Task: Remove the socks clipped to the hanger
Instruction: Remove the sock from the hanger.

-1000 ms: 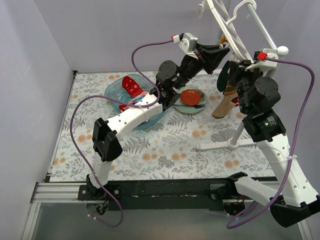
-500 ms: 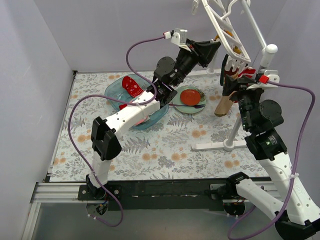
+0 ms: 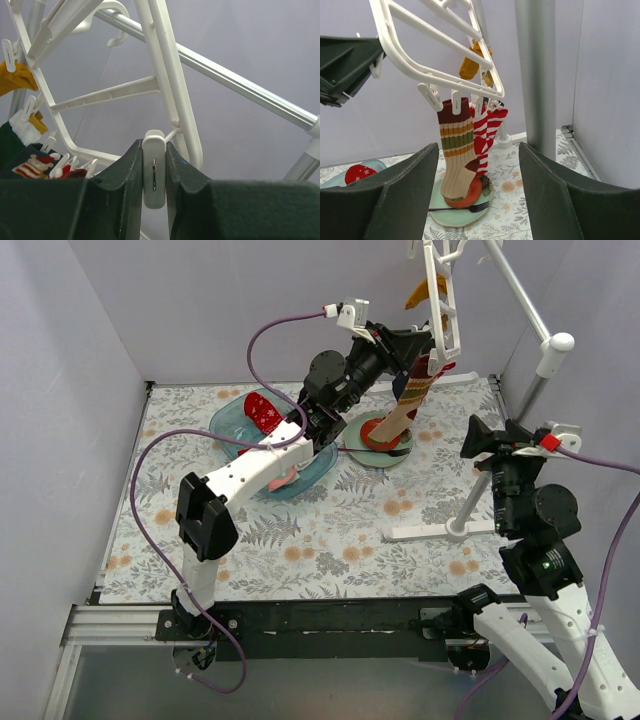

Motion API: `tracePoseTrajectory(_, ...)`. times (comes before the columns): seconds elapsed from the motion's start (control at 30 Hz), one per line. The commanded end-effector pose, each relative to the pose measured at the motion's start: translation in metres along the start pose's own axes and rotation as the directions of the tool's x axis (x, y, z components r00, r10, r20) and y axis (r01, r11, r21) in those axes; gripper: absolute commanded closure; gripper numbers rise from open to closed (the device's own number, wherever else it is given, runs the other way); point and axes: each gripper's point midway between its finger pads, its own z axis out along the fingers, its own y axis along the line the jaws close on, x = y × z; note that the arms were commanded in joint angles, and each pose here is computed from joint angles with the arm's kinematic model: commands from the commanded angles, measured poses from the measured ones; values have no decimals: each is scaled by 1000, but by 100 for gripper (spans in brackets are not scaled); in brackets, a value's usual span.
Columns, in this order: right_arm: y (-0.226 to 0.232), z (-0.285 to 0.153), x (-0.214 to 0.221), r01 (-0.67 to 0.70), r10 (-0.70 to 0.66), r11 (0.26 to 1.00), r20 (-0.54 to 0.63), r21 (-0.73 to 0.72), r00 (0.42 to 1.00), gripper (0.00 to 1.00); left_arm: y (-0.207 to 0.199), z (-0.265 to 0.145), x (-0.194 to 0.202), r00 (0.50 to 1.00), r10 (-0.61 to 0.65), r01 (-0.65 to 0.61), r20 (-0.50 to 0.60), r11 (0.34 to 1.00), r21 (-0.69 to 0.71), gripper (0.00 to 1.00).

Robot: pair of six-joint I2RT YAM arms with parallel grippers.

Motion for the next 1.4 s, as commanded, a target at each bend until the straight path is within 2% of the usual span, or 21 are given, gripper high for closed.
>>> tracePoseTrajectory(0.0,-24,-10,-12,-4,0,994,41,109,999,26,-15,-13,-60,997,5,-4,77,1000,-3,100)
tracePoseTrajectory(0.13,-13,-11,10,-2,3,999,-8,42,1000,26,-32,-16,-67,998,-21,18,66,999,49,100)
tracePoseTrajectory(0.23,-13,-13,18,-9,9,999,1,32,1000,24,-42,-18,-74,998,-30,26,63,997,68,100)
tracePoseTrajectory(0.37,-9,-19,7,-31,31,999,61,-11,998,22,-53,-20,-80,998,-34,28,57,995,93,100)
tracePoseTrajectory(0.43,-9,-18,1,-36,37,999,82,-11,996,21,-61,-21,-82,998,-39,33,54,994,108,100)
tracePoseTrajectory(0.6,-2,-10,21,-7,7,1000,9,-26,1000,20,-76,-22,-86,997,-60,53,49,988,146,100)
tracePoseTrajectory(0.97,-4,-4,35,-3,3,1000,-9,0,1000,19,-121,-20,-93,987,-159,149,15,954,260,100)
tracePoseTrajectory(1.2,-15,-8,31,13,-13,999,-6,46,1000,19,-118,-17,-94,983,-184,172,27,956,236,100)
tracePoseTrajectory(1.37,-15,-8,27,10,-11,999,8,47,1000,19,-99,-10,-82,983,-183,175,27,968,181,100)
